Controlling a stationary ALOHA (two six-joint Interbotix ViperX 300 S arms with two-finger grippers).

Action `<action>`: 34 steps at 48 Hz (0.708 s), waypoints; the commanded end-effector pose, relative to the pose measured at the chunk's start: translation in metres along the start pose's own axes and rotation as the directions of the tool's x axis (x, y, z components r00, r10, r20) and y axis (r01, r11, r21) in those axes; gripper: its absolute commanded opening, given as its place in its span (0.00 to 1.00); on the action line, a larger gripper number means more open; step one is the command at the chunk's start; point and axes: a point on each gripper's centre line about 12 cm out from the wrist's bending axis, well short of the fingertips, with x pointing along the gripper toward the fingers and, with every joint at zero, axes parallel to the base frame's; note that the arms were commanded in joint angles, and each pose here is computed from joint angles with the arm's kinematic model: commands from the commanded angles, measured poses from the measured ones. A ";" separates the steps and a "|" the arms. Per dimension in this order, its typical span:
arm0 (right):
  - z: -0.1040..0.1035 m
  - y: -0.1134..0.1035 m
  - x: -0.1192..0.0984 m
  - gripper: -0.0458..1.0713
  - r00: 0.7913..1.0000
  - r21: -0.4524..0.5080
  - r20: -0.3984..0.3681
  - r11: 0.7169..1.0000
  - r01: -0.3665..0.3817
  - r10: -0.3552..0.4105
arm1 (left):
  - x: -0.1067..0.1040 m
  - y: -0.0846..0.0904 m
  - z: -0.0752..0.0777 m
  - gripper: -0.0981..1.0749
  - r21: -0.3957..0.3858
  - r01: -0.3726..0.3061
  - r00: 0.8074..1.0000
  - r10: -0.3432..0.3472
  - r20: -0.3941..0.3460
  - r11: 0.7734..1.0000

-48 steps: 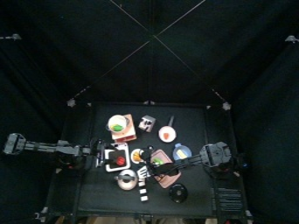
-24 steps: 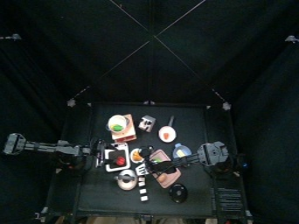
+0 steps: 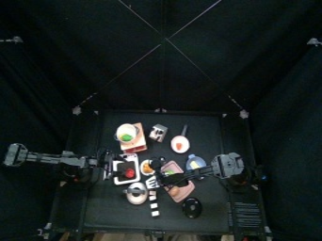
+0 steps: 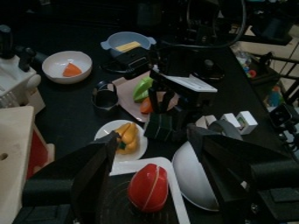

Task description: Grab green sushi roll

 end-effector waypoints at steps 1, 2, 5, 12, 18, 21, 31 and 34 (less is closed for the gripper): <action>0.008 0.011 -0.011 0.89 0.999 0.005 0.015 0.999 -0.038 0.038 | 0.001 0.000 0.005 0.92 0.003 0.000 1.000 0.000 0.014 1.000; 0.008 0.011 -0.011 0.89 0.999 0.004 0.016 0.999 -0.037 0.037 | 0.001 0.000 0.005 0.92 0.003 0.001 1.000 -0.001 0.014 1.000; 0.007 0.011 -0.010 0.89 0.999 0.001 0.015 0.999 -0.036 0.036 | 0.001 0.000 0.005 0.92 0.001 0.001 1.000 -0.001 0.014 1.000; 0.006 0.012 -0.007 0.86 0.999 -0.002 0.015 0.999 -0.033 0.033 | 0.001 0.000 0.005 0.92 0.003 0.001 1.000 -0.001 0.014 1.000; 0.005 0.013 -0.006 0.77 0.999 -0.005 0.015 0.999 -0.035 0.035 | 0.001 0.000 0.005 0.92 0.003 0.000 1.000 0.000 0.014 1.000; 0.004 0.013 -0.006 0.73 0.999 -0.002 0.013 0.999 -0.034 0.034 | 0.001 0.000 0.005 0.92 0.003 0.001 1.000 -0.001 0.014 1.000; 0.007 0.013 -0.017 0.68 1.000 -0.003 0.023 1.000 -0.016 0.016 | 0.001 0.000 0.005 0.92 0.003 0.000 1.000 0.000 0.014 1.000; 0.009 0.016 -0.025 0.68 0.999 -0.014 0.035 1.000 -0.024 0.024 | 0.000 0.000 0.006 0.92 0.003 0.001 1.000 -0.001 0.017 1.000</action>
